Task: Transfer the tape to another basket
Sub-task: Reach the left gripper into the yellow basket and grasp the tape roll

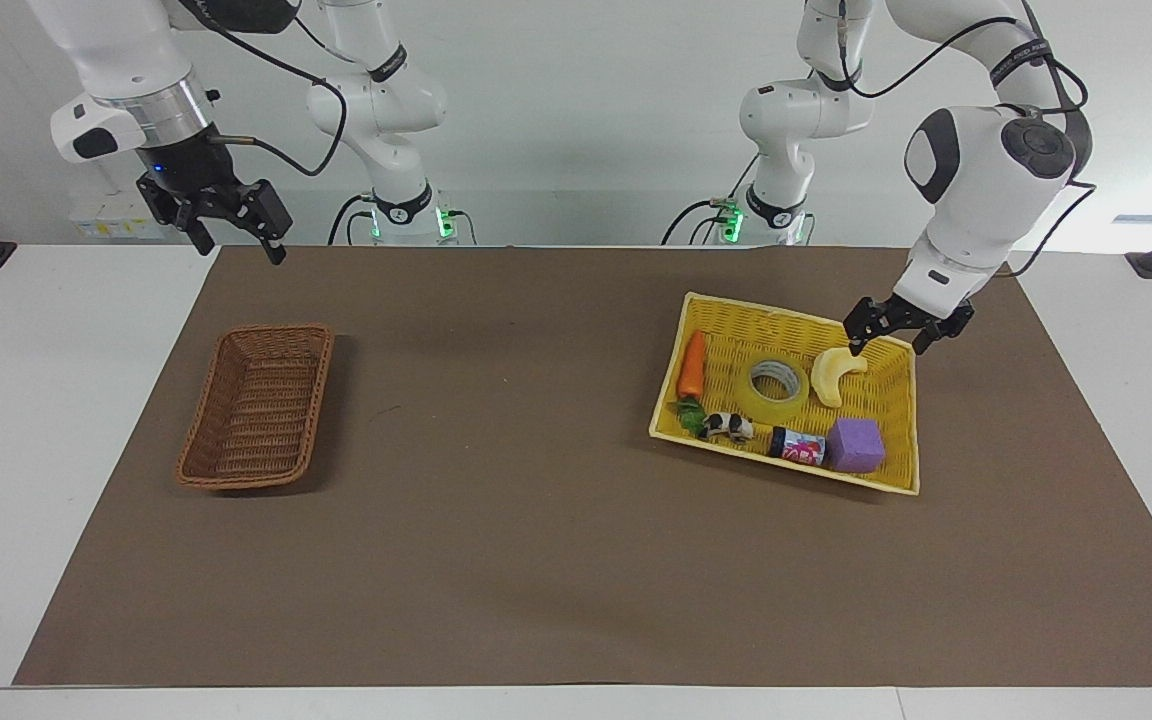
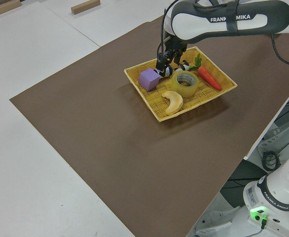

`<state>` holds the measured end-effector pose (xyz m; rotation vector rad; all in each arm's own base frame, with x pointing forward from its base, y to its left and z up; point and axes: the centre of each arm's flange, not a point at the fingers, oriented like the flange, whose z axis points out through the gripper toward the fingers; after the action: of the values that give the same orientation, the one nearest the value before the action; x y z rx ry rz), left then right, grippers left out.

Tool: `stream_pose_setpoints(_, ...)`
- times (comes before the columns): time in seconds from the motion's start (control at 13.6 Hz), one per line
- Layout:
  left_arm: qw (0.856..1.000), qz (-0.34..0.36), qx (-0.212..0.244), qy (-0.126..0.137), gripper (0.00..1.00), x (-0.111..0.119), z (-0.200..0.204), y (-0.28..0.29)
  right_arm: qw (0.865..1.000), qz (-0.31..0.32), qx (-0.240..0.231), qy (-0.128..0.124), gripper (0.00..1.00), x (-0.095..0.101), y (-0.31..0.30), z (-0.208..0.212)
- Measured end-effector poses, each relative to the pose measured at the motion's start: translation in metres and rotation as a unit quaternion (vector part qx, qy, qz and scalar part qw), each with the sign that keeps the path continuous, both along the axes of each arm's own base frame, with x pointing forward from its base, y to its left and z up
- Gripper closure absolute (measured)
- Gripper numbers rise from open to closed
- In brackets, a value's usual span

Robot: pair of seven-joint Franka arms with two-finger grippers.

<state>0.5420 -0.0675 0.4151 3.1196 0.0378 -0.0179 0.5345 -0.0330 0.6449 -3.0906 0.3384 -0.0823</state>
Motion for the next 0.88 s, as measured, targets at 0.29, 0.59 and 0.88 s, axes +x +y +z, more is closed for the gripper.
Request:
stream_pose_setpoints(0.29,1.0,0.027,-0.001,0.003,0.0,-0.02,-0.069,-0.022,1.0,0.0,0.0,0.0,0.0,0.0,0.0,0.0)
stream_pose_setpoints(0.59,1.0,0.021,-0.003,-0.008,0.07,-0.035,-0.098,-0.028,1.0,0.0,0.0,0.0,0.0,0.0,0.0,0.0)
stream_pose_setpoints(0.88,1.0,0.019,-0.003,-0.01,0.11,-0.036,-0.096,-0.034,1.0,0.008,0.0,0.005,0.0,-0.001,0.009,-0.001)
